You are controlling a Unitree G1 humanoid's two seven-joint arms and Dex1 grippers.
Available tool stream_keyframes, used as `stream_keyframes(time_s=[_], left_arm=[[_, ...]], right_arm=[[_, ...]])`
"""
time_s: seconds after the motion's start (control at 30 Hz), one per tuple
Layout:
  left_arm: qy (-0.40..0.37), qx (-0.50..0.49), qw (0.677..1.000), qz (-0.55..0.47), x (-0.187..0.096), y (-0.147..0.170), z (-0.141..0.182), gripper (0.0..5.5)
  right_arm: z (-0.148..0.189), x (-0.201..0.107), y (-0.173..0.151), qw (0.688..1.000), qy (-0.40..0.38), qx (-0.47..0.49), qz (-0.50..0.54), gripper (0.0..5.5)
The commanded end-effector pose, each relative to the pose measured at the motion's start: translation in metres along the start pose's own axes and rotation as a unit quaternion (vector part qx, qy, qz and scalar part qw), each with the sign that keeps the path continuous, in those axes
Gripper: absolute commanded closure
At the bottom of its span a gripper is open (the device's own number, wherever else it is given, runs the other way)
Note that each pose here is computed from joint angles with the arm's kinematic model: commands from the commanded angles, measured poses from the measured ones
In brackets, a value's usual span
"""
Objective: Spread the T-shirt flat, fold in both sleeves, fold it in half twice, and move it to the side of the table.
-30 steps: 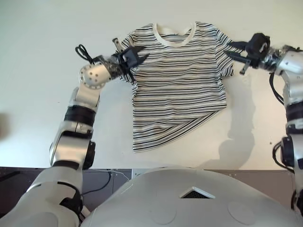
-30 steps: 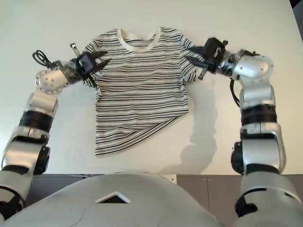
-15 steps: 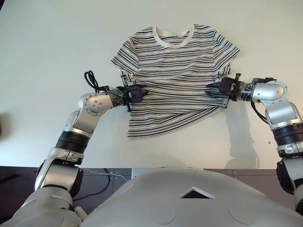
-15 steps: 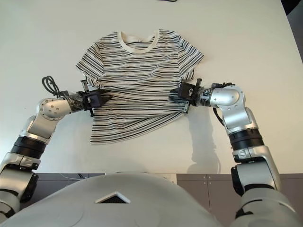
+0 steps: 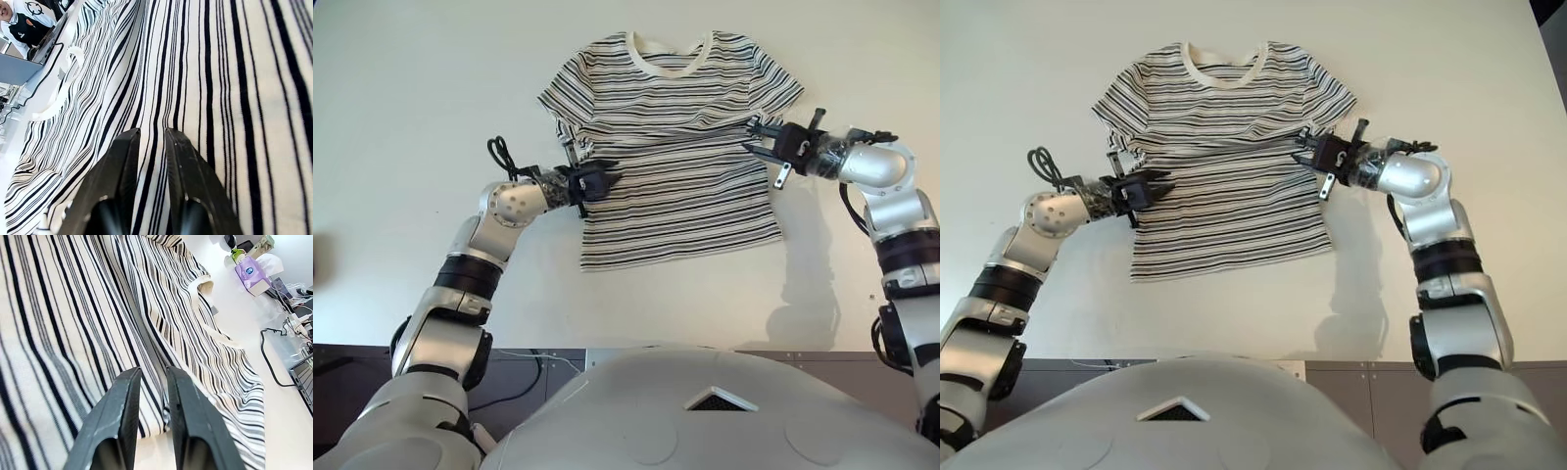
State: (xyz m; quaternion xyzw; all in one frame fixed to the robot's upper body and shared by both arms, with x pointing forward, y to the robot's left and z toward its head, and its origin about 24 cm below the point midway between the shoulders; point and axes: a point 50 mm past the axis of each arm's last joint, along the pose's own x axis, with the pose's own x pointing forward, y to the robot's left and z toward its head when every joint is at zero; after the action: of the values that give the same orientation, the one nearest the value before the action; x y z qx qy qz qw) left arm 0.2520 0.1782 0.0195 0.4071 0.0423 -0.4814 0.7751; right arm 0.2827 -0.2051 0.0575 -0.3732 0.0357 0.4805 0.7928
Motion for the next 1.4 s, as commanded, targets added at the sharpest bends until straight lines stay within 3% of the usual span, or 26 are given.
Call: stream_keyframes(time_s=[0.03, 0.17, 0.37, 0.5, 0.67, 0.93, 1.07, 1.17, 1.23, 1.4], left_arm=[[-0.004, 0.019, 0.999, 0.035, -0.023, 0.004, 0.015, 4.59], [-0.019, 0.011, 0.999, 0.042, -0.032, -0.002, 0.031, 4.59], [-0.003, -0.007, 0.997, -0.078, -0.042, -0.055, 0.027, 4.59], [0.025, 0.002, 0.983, -0.181, -0.059, -0.085, 0.019, 4.59], [0.011, -0.03, 0.973, -0.227, -0.081, -0.094, 0.028, 4.59], [-0.041, -0.064, 0.979, -0.191, -0.085, -0.07, 0.044, 4.59], [-0.091, -0.112, 0.98, -0.133, -0.082, -0.04, 0.057, 4.59], [-0.147, -0.157, 0.974, -0.069, -0.077, -0.008, 0.074, 4.59], [-0.153, -0.178, 0.972, 0.029, -0.065, 0.019, 0.071, 4.59], [-0.046, -0.147, 0.971, 0.184, -0.022, 0.056, 0.034, 4.59]], right_arm=[[0.022, -0.032, 0.013, 1.0, -0.026, 0.0, 0.011, 4.55], [0.016, -0.045, 0.044, 0.997, 0.008, 0.013, 0.071, 4.55], [-0.01, -0.056, 0.075, 0.98, 0.081, 0.018, 0.181, 4.55], [-0.005, -0.078, 0.084, 0.962, 0.104, 0.024, 0.253, 4.55], [0.019, -0.097, 0.093, 0.948, 0.1, 0.06, 0.297, 4.55], [0.041, -0.107, 0.089, 0.944, 0.092, 0.094, 0.302, 4.55], [0.058, -0.102, 0.055, 0.962, 0.036, 0.117, 0.245, 4.55], [0.059, -0.081, 0.01, 0.986, -0.002, 0.104, 0.128, 4.55], [0.049, -0.056, -0.016, 0.995, -0.003, 0.092, 0.047, 4.55], [0.021, 0.008, -0.05, 0.995, 0.034, 0.08, -0.057, 4.55]])
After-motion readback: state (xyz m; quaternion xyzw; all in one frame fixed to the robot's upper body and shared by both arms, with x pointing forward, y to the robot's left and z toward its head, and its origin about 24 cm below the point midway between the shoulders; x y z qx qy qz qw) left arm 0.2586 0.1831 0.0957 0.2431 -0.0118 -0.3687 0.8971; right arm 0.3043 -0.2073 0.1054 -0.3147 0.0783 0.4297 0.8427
